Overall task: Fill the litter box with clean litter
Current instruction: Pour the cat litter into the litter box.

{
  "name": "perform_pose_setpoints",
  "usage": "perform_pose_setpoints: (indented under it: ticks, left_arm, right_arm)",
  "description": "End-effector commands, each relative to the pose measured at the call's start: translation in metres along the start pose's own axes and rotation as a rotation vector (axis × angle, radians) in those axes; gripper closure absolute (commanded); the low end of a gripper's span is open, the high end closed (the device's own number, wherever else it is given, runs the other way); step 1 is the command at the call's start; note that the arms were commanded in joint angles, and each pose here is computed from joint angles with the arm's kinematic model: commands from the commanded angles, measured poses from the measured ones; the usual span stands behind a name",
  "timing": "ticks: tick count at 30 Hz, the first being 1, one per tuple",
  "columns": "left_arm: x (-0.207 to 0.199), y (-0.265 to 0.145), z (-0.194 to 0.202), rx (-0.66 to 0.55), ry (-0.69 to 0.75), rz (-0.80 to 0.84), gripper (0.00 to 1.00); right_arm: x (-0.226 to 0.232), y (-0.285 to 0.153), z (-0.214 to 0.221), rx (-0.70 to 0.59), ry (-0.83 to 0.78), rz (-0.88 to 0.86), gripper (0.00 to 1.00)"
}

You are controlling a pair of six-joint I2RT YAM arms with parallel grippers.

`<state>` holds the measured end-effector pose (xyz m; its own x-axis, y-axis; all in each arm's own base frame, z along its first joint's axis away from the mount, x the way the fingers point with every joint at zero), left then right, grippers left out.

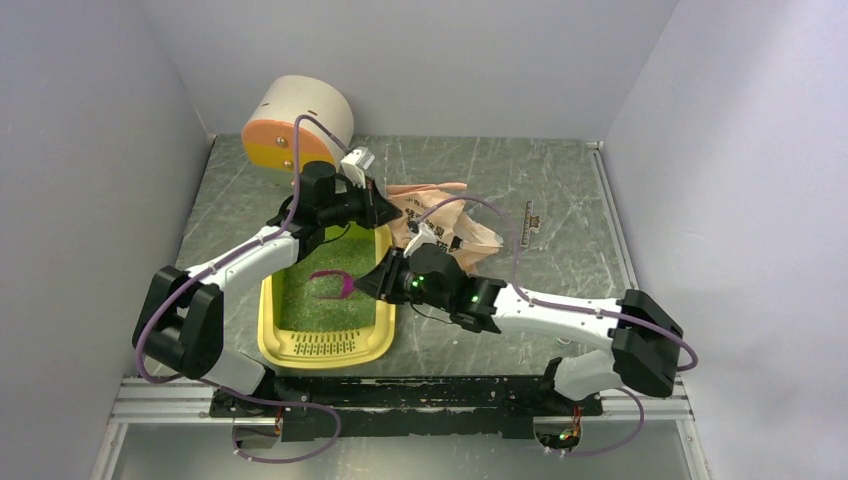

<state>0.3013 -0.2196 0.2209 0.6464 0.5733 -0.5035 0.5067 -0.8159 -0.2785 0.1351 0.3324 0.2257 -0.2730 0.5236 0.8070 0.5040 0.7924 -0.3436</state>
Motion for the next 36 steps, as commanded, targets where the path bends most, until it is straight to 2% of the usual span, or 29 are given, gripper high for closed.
perform_pose_setpoints:
  ticks: [1,8,17,30,36]
  left_arm:
    - [-0.009,-0.001,-0.018,-0.065,0.028,0.020,0.95]
    - [-0.003,0.008,-0.026,-0.054,0.031,0.019,0.95]
    - [0.012,0.016,-0.041,-0.043,0.035,0.030,0.95]
    - [0.018,0.018,-0.040,-0.026,0.038,0.008,0.95]
    - [0.017,0.016,-0.038,-0.026,0.033,0.004,0.95]
  right_arm:
    - [0.024,0.017,-0.009,-0.053,0.035,-0.108,1.00]
    - [0.034,0.039,-0.031,-0.223,0.020,-0.071,1.00]
    - [0.025,0.063,-0.040,-0.350,0.027,-0.001,1.00]
    - [0.018,0.102,-0.031,-0.469,0.026,0.030,1.00]
    - [0.017,0.115,-0.025,-0.440,0.015,0.026,1.00]
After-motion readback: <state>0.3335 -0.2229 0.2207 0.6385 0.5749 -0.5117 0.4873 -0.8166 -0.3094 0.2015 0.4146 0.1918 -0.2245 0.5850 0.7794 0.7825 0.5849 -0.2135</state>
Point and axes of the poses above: each gripper's point midway between its finger pads, its own y axis out along the fingers, its own x axis along the line the jaws close on, z = x × y, the point moved 8 cm from there along -y, back along the fingers, and after that the axes turned 2 degrees about y, right-handed, at the moved point
